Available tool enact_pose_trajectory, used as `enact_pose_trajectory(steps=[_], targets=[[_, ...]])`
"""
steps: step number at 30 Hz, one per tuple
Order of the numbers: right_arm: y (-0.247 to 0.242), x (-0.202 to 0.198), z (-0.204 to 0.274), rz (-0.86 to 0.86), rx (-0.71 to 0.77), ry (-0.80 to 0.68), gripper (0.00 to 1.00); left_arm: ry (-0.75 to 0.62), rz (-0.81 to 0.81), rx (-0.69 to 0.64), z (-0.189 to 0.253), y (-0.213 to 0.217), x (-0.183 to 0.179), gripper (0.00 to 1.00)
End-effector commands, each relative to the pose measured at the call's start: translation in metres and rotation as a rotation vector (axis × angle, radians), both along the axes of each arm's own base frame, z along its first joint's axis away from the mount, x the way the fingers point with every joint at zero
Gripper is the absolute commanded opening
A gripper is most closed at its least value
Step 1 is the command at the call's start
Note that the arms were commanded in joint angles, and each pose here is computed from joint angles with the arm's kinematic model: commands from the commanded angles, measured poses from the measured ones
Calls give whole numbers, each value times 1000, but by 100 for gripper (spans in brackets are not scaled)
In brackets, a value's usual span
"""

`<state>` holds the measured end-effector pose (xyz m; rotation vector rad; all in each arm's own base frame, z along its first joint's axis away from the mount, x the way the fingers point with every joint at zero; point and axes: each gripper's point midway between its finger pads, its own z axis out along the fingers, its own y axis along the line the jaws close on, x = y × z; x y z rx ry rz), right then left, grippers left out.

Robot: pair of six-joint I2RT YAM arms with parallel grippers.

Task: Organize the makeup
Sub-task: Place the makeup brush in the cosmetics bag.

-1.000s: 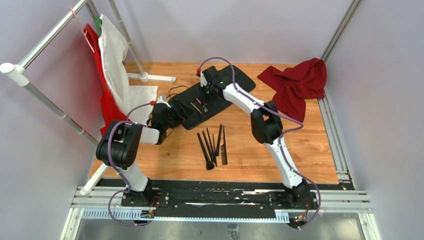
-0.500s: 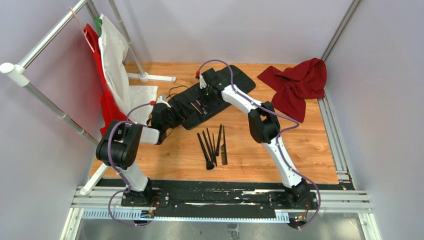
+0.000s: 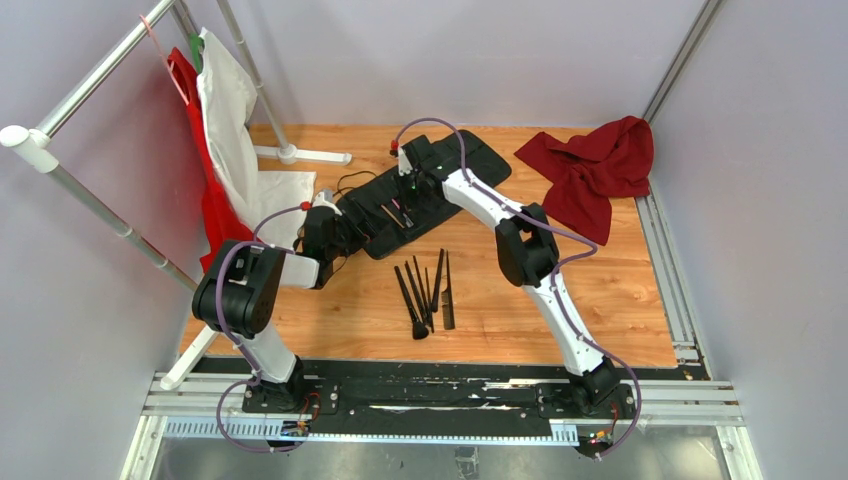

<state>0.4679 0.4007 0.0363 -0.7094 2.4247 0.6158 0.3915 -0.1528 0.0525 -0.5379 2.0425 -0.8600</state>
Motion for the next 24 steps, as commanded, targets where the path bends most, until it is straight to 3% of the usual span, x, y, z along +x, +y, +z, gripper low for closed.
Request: enact_pose_trajectory(steps=[1, 17, 21, 24], targets=[[3, 7, -6, 16, 8, -14, 1, 71, -25, 3, -19, -4, -11, 98], [9, 20, -11, 39, 28, -85, 4, 71, -24, 7, -20, -4, -11, 98], [9, 19, -14, 41, 28, -79, 9, 73, -24, 8, -20, -4, -12, 98], [7, 18, -16, 40, 25, -73, 21, 72, -23, 9, -20, -3, -11, 98]])
